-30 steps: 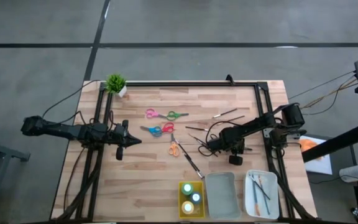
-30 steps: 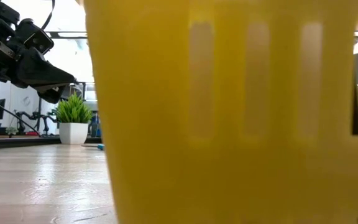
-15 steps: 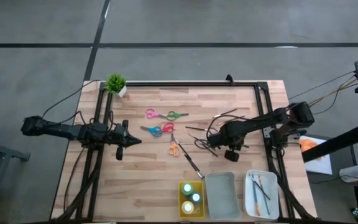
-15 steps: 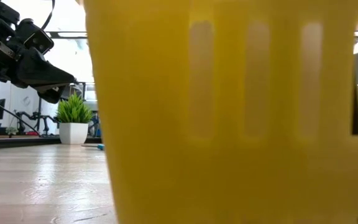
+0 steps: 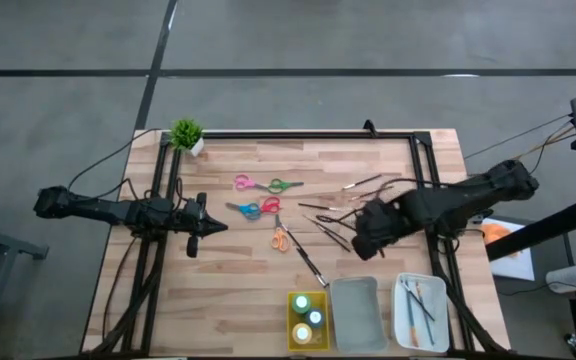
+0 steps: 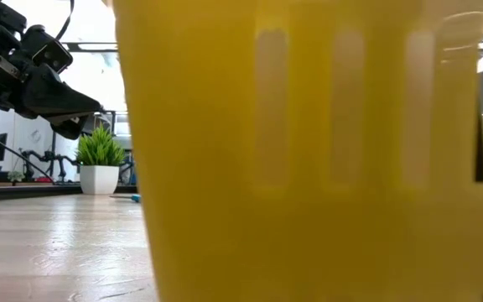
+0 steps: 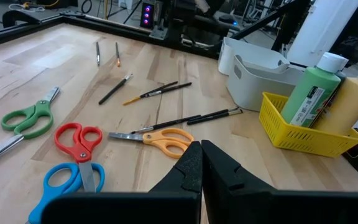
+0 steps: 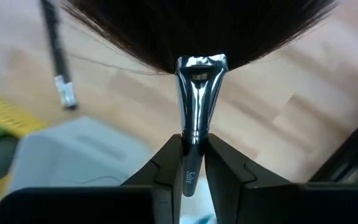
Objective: Pick & Place Paint Supplies
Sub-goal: Put the silver brush into the white bin
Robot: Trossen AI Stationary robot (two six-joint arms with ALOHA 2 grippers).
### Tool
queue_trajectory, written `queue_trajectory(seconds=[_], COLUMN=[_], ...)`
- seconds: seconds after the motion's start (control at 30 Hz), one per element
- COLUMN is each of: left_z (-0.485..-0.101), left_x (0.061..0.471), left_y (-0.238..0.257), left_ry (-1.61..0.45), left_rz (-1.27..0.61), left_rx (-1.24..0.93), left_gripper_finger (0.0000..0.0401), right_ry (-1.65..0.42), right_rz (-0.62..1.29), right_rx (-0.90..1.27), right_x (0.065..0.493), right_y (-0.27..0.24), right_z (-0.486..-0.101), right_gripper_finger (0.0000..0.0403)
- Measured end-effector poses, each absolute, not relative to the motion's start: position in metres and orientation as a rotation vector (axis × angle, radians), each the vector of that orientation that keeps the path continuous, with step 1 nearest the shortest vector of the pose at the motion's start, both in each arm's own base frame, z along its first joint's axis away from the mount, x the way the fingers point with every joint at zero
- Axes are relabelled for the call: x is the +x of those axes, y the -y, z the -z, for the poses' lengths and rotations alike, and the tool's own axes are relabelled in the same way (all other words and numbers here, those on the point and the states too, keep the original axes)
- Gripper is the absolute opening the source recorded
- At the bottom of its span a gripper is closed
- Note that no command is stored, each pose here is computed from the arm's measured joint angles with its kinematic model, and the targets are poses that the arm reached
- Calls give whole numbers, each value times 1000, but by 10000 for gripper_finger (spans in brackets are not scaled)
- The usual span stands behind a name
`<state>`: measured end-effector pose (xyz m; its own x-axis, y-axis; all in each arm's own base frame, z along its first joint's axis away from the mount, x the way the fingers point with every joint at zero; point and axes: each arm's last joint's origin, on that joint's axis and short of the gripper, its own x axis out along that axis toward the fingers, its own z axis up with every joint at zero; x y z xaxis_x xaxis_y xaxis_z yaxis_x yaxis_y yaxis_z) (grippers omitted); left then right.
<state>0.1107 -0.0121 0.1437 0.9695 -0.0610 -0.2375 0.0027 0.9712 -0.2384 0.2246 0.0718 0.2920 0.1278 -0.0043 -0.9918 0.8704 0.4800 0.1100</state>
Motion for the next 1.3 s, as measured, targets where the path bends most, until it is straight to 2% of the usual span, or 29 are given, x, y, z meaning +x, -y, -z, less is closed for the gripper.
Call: queue_trajectory(seconds=[0.2,0.5,0.67,0.77,1.0,1.3], left_z=[-144,-144,-144,-144,-144,-144], left_x=[111,111,111,111,111,111], left_y=[12,12,12,12,12,12], left_ry=[-246,-246,-246,-246,-247,-246], left_rz=[33,33,33,33,33,33], left_rx=[-239,-239,-239,-239,-239,-239], left_gripper_finger=[0,0,0,0,0,0], right_ry=[-1266,-1322,-1340,-1355,-1445,-1444], right_rz=[806,992,1048,1035,1146,1183], right_rx=[1006,1109,1062,1031,936,906], right_x=[201,164,151,155,165,167], right_y=[-116,-183,-215,-230,-250,-257], right_z=[-302,-286,-266,-250,-213,-198], right_gripper_finger=[52,52,52,52,52,52])
